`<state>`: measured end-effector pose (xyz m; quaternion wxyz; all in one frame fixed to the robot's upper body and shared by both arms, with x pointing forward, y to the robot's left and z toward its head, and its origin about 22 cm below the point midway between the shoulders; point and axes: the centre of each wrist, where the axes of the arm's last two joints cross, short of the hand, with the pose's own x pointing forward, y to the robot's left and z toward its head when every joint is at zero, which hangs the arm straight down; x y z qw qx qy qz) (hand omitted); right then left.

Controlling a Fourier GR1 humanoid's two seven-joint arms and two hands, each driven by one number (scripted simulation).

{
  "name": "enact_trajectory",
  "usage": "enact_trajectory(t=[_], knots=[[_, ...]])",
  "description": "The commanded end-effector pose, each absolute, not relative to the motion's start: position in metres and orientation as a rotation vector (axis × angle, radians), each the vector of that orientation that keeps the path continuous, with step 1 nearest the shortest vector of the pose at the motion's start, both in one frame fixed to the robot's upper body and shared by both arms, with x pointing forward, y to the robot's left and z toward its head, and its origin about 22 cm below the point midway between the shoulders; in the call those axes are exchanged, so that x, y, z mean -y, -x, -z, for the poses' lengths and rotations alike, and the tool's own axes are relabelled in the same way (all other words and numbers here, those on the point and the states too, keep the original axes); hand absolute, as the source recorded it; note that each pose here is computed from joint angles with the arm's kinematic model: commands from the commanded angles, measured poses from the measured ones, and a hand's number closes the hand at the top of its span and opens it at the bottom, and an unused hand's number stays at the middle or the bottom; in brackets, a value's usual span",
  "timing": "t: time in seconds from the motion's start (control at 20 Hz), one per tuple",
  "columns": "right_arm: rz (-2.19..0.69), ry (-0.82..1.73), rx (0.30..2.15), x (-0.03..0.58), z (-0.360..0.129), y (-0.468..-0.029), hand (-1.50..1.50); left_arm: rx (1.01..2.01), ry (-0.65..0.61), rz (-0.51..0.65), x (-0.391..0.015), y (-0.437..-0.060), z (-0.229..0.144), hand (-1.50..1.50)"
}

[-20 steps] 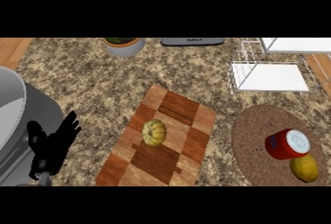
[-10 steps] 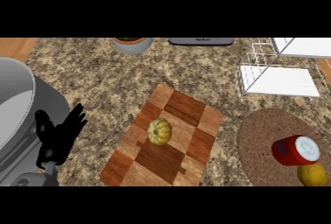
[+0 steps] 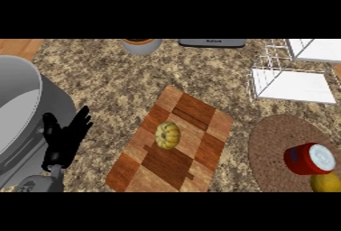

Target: Pick the can from the placemat and place it in the tiered shelf

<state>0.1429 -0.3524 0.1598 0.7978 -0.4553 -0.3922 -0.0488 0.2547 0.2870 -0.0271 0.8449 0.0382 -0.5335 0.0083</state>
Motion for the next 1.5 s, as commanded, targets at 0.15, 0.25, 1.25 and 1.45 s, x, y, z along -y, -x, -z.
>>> enact_trajectory(t=[0.15, 0.25, 1.25, 1.45], knots=[[0.06, 0.929, 0.65, 0.342, -0.145, -0.178, -1.5, 1.108, -0.074, -0.02, -0.29, -0.254, 0.017, 0.0], [0.058, 0.939, 0.628, 0.332, -0.132, -0.185, -1.5, 1.121, -0.07, -0.003, -0.287, -0.245, 0.019, 0.0], [0.043, 1.005, 0.483, 0.306, -0.078, -0.213, -1.5, 1.113, -0.088, -0.046, -0.288, -0.249, 0.024, 0.0], [0.044, 1.028, 0.441, 0.304, -0.067, -0.228, -1.5, 1.133, -0.085, -0.038, -0.294, -0.25, 0.034, 0.0]])
